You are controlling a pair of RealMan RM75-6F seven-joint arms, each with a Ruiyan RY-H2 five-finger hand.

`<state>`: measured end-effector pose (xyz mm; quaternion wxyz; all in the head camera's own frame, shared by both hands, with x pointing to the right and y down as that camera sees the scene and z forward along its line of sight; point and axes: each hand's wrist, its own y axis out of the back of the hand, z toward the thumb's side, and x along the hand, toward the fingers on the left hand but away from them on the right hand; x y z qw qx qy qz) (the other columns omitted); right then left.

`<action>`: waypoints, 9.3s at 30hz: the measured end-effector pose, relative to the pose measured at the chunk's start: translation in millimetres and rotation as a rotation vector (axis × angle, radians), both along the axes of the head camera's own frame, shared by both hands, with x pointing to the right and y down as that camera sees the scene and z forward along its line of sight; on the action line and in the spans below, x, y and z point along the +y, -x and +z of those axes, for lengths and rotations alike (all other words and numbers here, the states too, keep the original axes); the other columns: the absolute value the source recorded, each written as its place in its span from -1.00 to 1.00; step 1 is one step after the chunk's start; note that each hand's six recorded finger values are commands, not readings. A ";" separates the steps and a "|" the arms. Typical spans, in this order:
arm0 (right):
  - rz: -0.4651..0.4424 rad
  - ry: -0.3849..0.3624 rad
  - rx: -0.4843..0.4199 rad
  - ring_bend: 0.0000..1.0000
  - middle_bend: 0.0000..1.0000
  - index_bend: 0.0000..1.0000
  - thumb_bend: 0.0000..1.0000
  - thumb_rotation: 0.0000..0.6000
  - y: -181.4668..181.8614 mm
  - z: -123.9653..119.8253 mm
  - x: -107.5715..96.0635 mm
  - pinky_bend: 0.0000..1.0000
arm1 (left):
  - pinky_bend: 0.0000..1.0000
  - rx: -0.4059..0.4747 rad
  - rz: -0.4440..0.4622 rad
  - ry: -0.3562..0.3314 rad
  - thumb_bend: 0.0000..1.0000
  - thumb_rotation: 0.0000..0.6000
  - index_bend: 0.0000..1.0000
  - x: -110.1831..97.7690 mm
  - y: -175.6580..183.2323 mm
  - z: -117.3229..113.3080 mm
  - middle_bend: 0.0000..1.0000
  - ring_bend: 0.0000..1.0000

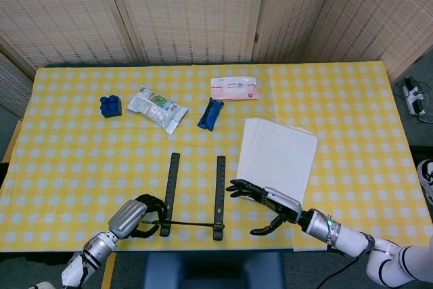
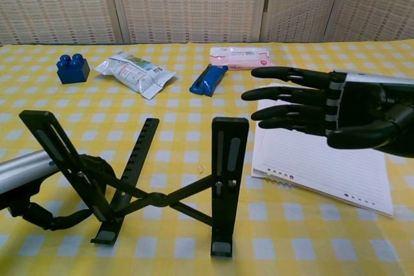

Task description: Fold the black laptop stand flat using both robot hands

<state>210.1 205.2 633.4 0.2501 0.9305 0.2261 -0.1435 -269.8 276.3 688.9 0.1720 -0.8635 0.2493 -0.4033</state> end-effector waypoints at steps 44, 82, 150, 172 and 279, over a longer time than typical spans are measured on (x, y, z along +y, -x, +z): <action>-0.263 -0.491 0.337 -0.85 -0.84 -1.00 -0.56 1.00 86.2 43.0 20.9 -0.95 | -0.86 -0.014 -0.040 -0.131 -0.08 1.00 -0.66 -24.9 42.6 -56.0 -0.63 -0.88; -0.374 -1.198 0.629 -1.00 -1.00 -1.00 -0.56 1.00 40.4 21.6 -10.6 -1.00 | -0.99 -0.409 0.237 -0.379 -0.31 1.00 -0.69 -141.2 44.5 -12.9 -0.84 -1.00; -0.488 -1.545 0.660 -1.00 -1.00 -1.00 -0.56 1.00 115.1 100.8 17.3 -1.00 | -1.00 -0.337 0.219 -0.270 -0.40 1.00 -0.90 -137.6 -31.6 72.4 -1.00 -1.00; -0.451 -1.624 0.616 -1.00 -1.00 -1.00 -0.56 1.00 129.3 98.3 21.5 -1.00 | -1.00 -0.279 0.180 -0.195 -0.39 1.00 -0.90 -132.3 -39.8 74.4 -1.00 -1.00; -0.962 -1.419 0.534 -0.87 -0.81 -0.89 -0.37 1.00 210.4 76.4 -17.8 -0.99 | -1.00 -0.151 -0.050 -0.159 -0.40 1.00 -0.96 -144.3 8.6 10.3 -1.00 -1.00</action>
